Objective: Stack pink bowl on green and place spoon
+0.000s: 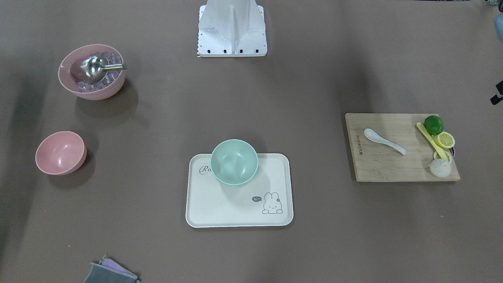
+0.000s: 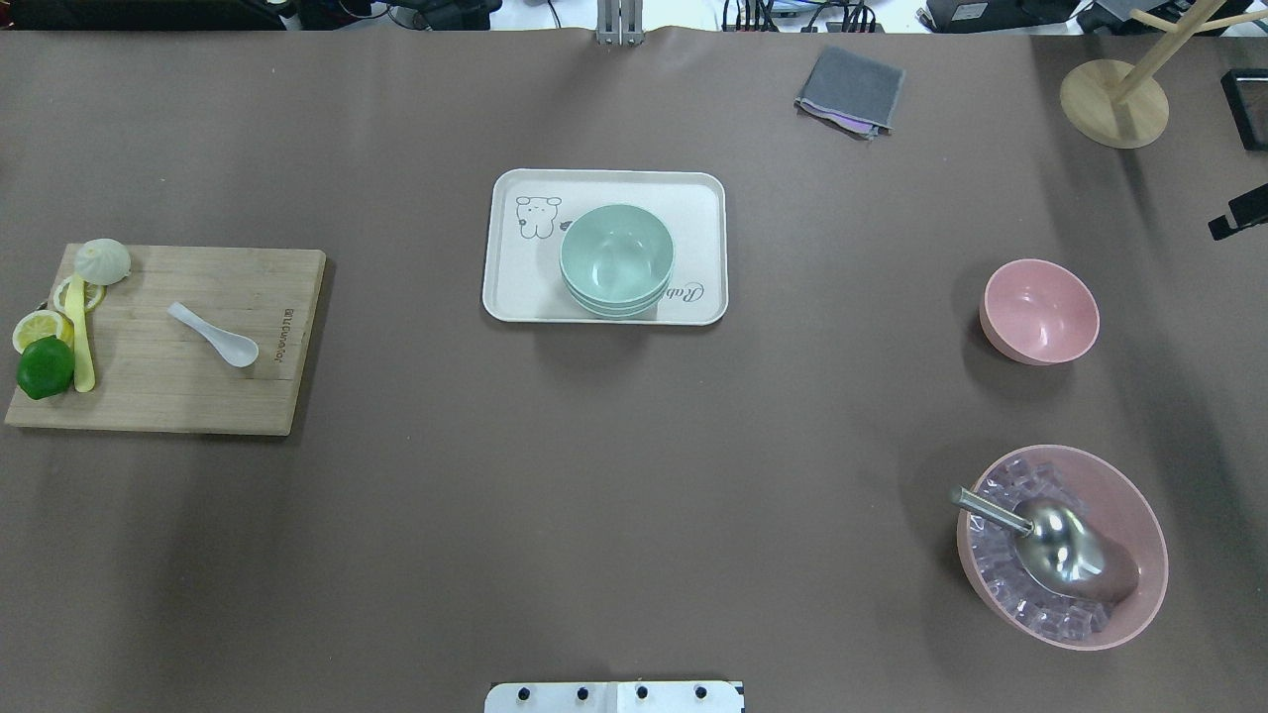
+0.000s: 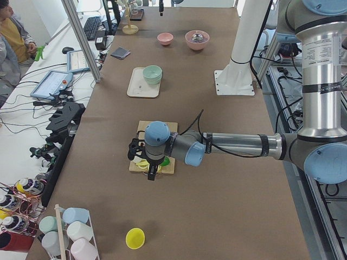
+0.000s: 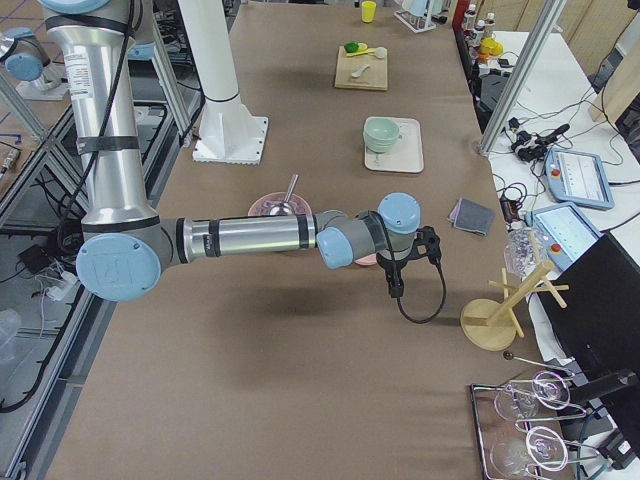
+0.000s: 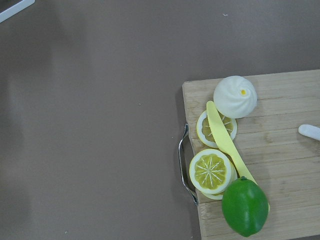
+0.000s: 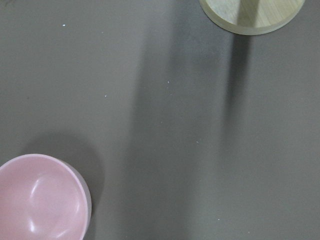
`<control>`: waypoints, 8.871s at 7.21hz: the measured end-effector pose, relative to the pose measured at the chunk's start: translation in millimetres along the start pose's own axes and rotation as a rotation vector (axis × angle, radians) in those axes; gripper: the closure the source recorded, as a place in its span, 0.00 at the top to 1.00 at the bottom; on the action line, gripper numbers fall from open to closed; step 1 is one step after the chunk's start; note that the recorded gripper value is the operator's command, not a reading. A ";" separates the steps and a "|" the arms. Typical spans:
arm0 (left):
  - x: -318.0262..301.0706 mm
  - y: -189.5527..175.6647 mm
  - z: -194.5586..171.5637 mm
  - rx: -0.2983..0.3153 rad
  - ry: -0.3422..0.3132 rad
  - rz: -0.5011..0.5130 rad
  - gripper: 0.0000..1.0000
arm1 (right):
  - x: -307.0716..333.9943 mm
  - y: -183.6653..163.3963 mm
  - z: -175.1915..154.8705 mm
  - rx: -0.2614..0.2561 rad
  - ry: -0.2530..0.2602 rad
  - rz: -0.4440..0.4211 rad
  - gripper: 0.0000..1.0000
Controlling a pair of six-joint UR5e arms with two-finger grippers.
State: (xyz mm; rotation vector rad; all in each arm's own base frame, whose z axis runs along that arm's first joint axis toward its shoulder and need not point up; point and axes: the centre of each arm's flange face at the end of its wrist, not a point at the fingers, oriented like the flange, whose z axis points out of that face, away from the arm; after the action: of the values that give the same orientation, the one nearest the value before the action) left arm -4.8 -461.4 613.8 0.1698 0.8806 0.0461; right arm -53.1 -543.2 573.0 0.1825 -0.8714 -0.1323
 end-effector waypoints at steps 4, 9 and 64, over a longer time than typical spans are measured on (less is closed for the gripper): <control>106.7 -53.9 43.9 -0.065 0.042 -0.307 0.98 | -29.3 16.9 1.8 -0.010 -0.018 -0.040 1.00; 212.4 -83.5 96.1 -0.059 -0.018 -0.484 0.97 | -94.4 24.1 27.8 -0.057 -0.033 0.021 0.98; 495.9 -98.9 35.0 0.053 0.025 -0.404 0.99 | -202.6 -44.2 23.0 -0.003 -0.085 0.201 1.00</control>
State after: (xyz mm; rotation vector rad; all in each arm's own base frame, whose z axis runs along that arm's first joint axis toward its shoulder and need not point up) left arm 335.0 -508.8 240.6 0.0381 0.9277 -0.3519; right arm -201.6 -550.4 426.7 0.0863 -0.9692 0.0466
